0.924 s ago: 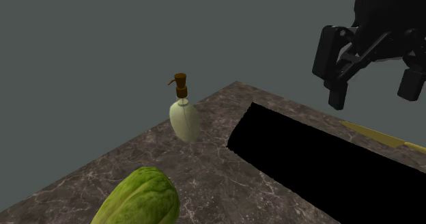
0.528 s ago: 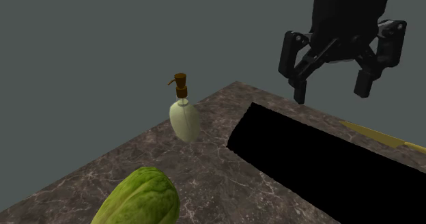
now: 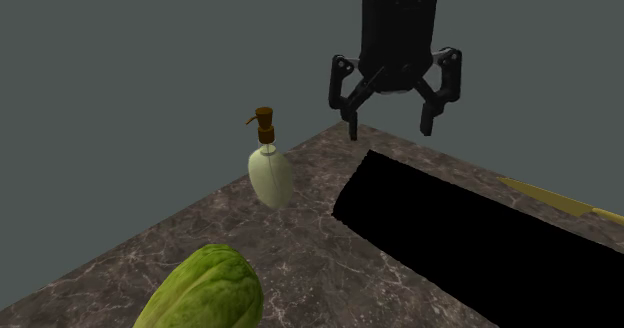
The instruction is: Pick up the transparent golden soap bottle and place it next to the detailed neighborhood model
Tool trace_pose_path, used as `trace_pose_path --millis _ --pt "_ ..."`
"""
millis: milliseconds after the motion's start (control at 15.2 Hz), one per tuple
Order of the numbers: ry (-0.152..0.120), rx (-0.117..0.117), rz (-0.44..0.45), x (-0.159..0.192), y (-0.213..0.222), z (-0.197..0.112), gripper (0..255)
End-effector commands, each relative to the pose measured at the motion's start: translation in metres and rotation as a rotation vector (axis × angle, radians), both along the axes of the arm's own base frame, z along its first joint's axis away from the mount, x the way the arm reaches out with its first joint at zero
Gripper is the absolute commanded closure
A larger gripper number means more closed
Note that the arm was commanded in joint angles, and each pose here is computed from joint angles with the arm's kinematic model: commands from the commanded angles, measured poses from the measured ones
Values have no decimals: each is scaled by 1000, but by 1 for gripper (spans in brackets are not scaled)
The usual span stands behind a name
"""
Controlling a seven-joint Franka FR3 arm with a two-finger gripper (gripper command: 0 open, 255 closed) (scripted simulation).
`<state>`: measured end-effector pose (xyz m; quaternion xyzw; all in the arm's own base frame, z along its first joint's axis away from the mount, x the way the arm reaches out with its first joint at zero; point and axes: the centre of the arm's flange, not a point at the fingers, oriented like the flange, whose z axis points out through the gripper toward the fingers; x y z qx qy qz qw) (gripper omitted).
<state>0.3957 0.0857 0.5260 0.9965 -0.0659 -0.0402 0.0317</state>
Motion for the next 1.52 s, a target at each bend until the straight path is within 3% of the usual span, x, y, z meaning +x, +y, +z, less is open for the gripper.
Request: trace_pose_path --millis 0,1452 --pt "-9 9 -8 19 14 -6 0" --pt "-98 96 -79 228 159 -54 0"
